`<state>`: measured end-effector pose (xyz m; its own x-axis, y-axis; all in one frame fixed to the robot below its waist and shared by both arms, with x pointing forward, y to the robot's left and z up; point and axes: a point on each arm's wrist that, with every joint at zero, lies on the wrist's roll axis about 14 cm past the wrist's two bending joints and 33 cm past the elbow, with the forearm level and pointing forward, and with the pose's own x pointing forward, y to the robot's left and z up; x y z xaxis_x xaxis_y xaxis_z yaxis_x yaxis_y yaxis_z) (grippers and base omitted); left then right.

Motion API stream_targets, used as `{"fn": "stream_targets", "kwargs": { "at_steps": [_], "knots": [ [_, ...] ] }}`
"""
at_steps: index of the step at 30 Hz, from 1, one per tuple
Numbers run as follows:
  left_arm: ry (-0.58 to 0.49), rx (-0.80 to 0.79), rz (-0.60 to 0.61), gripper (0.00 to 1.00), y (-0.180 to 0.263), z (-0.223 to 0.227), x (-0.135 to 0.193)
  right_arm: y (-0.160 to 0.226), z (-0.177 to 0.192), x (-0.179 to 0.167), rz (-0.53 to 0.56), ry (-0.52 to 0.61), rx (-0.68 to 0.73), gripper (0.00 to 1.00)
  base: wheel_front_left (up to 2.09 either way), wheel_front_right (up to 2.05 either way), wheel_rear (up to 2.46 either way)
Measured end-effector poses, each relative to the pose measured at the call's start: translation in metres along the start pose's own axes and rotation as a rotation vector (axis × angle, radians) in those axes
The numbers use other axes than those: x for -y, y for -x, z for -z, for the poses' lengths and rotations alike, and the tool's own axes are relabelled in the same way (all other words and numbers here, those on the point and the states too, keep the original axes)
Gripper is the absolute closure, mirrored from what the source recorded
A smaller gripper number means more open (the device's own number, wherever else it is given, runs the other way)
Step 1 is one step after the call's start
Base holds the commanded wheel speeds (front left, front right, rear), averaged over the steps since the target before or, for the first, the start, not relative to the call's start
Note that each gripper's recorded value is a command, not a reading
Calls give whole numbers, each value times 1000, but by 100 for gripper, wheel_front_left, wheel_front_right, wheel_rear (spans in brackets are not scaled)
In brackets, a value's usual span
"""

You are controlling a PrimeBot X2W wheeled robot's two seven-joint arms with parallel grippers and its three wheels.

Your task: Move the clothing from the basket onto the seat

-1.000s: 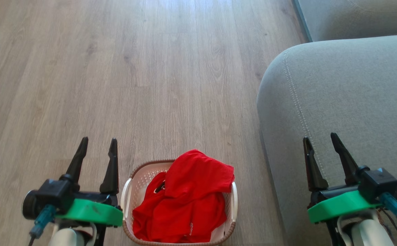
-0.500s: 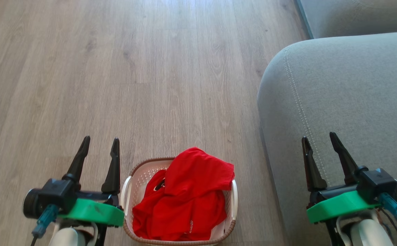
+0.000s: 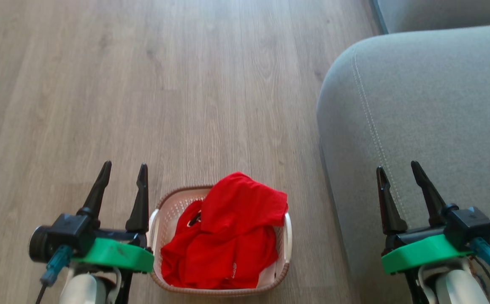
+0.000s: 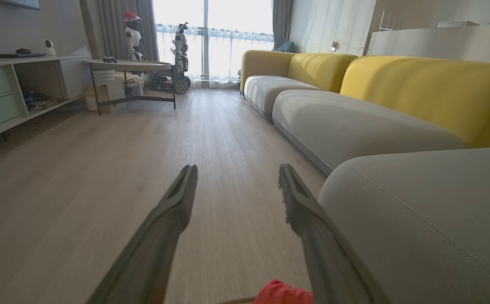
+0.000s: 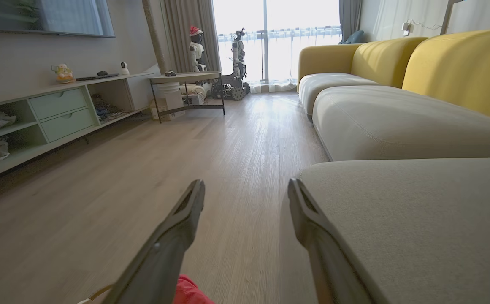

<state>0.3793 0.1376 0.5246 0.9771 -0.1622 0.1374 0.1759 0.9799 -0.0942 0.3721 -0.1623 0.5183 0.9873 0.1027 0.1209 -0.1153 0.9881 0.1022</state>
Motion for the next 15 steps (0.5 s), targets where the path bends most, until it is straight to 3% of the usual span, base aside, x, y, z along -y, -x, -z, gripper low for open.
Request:
{"fn": "stream_targets", "kwargs": {
  "at_steps": [15],
  "knots": [
    [41, -131, 39, 0, -34, 53, 10, -19, 18, 18, 44, 13, -41, 0, 0, 0, 0]
  ]
}}
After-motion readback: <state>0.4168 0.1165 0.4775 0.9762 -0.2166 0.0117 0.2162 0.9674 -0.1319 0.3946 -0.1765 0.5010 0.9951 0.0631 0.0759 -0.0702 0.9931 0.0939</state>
